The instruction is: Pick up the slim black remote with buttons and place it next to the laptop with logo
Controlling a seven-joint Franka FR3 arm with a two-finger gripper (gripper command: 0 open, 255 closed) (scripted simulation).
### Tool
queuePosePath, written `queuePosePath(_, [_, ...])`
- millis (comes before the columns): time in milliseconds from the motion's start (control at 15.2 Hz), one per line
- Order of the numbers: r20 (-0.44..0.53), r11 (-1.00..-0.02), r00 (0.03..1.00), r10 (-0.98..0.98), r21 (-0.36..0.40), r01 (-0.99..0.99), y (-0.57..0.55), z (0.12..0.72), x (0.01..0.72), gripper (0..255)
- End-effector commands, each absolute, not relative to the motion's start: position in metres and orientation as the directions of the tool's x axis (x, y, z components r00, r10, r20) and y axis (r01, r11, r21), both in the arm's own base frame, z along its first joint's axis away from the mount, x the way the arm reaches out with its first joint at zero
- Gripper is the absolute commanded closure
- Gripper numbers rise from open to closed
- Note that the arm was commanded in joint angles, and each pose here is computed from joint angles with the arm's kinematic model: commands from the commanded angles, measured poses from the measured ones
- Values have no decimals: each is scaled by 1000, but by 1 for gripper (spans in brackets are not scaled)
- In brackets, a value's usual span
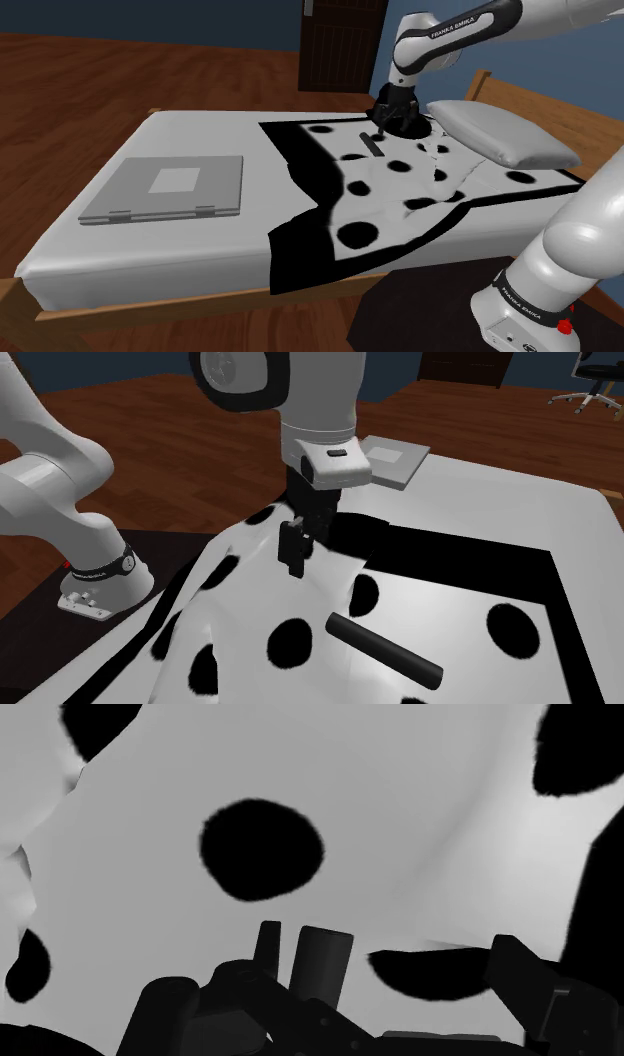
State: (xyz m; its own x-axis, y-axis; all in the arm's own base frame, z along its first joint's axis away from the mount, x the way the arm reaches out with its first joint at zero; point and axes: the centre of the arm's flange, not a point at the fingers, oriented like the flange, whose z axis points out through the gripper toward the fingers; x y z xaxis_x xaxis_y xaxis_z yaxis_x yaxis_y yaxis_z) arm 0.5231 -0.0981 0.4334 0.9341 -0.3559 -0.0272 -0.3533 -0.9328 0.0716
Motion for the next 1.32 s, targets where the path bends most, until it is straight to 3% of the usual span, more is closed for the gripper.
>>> queuePosePath(0, [-21,-923,924,-381,73,-379,-107,423,545,0])
queuePosePath(792, [9,-850,854,-521,81,-520,-179,355,665,0])
queuePosePath(1254, [9,-850,854,-521,81,-520,-181,318,663,0])
